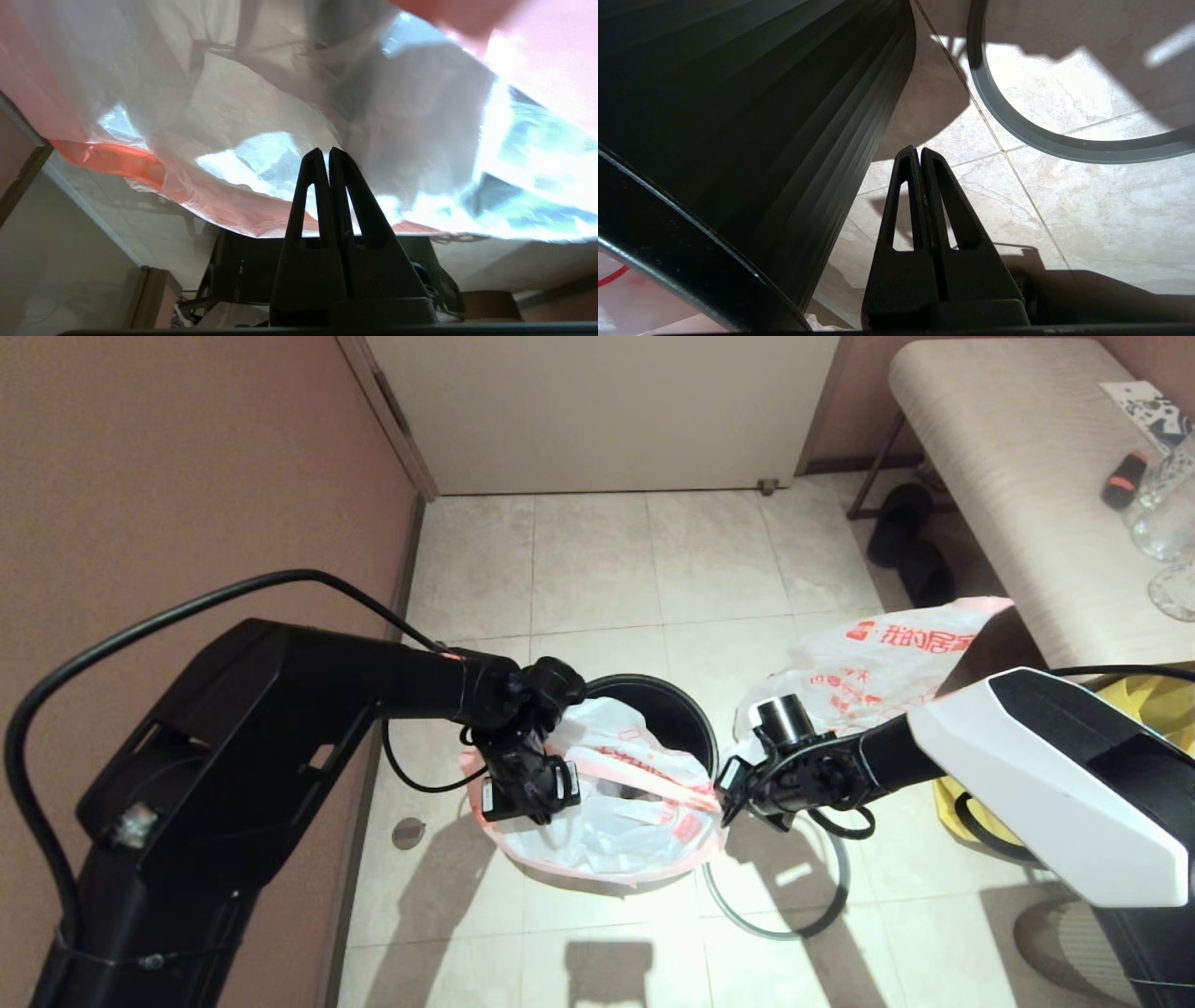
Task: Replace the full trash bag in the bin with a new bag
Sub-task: Put the new garbage bag on the trash can
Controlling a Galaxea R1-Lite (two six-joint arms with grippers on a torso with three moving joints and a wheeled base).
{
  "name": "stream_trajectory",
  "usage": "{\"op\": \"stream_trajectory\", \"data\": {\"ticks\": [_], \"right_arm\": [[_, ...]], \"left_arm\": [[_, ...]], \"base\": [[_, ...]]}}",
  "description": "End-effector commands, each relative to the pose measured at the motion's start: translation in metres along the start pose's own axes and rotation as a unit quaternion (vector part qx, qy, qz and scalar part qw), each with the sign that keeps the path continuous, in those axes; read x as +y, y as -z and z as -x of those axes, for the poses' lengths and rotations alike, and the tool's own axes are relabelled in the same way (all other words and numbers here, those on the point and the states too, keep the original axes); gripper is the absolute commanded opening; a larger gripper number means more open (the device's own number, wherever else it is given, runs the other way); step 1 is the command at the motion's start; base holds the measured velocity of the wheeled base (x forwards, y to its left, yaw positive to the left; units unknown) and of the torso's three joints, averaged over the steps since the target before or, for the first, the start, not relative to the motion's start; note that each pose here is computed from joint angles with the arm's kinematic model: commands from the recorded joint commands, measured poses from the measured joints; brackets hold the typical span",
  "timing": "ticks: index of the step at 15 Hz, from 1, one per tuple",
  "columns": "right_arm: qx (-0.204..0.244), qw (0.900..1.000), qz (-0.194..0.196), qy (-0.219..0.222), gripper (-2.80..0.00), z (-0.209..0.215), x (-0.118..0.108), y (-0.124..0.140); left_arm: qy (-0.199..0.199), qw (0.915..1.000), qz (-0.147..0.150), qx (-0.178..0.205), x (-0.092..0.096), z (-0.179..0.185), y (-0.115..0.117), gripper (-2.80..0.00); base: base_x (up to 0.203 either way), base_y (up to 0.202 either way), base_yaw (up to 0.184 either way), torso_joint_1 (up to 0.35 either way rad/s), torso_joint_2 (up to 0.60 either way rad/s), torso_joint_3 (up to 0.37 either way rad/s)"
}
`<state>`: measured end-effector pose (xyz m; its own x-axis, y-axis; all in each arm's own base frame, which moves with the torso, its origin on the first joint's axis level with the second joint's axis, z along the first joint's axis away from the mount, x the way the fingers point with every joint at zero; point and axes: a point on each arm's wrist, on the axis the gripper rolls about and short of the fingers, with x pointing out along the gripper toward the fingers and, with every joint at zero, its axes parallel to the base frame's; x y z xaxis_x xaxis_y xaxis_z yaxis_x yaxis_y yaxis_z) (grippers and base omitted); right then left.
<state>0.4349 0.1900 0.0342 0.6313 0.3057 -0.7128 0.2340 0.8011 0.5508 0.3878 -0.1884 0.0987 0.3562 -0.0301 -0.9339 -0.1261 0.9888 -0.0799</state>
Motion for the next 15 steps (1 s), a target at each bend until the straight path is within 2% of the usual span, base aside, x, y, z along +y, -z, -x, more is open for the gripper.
{"op": "stream_trajectory", "data": {"ticks": [1,2,11,14,15], "right_arm": [[-0.001,1.000,-0.002,-0.002,-2.80,0.000,0.000,0.000],[-0.001,1.000,-0.002,-0.002,-2.80,-0.001,0.000,0.000],[-0.001,1.000,-0.002,-0.002,-2.80,-0.001,0.000,0.000],[-0.001,1.000,-0.002,-0.002,-2.80,-0.001,0.000,0.000],[-0.001,1.000,-0.002,-0.002,-2.80,-0.001,0.000,0.000]], "left_arm": [[0.013,0.9999,-0.002,-0.009,-0.001,0.019,0.002,-2.80],[0.018,0.9998,-0.005,-0.010,-0.001,0.026,0.004,-2.80],[0.008,1.0000,-0.001,-0.001,-0.003,0.003,0.003,-2.80],[0.005,0.9991,0.017,-0.038,-0.004,0.011,-0.005,-2.80],[0.003,0.9992,0.014,-0.036,-0.004,0.013,-0.002,0.00]], "base": [[0.000,0.000,0.000,0.000,0.00,0.000],[0.000,0.000,0.000,0.000,0.00,0.000],[0.000,0.000,0.000,0.000,0.00,0.000],[0.000,0.000,0.000,0.000,0.00,0.000],[0.000,0.000,0.000,0.000,0.00,0.000]]}}
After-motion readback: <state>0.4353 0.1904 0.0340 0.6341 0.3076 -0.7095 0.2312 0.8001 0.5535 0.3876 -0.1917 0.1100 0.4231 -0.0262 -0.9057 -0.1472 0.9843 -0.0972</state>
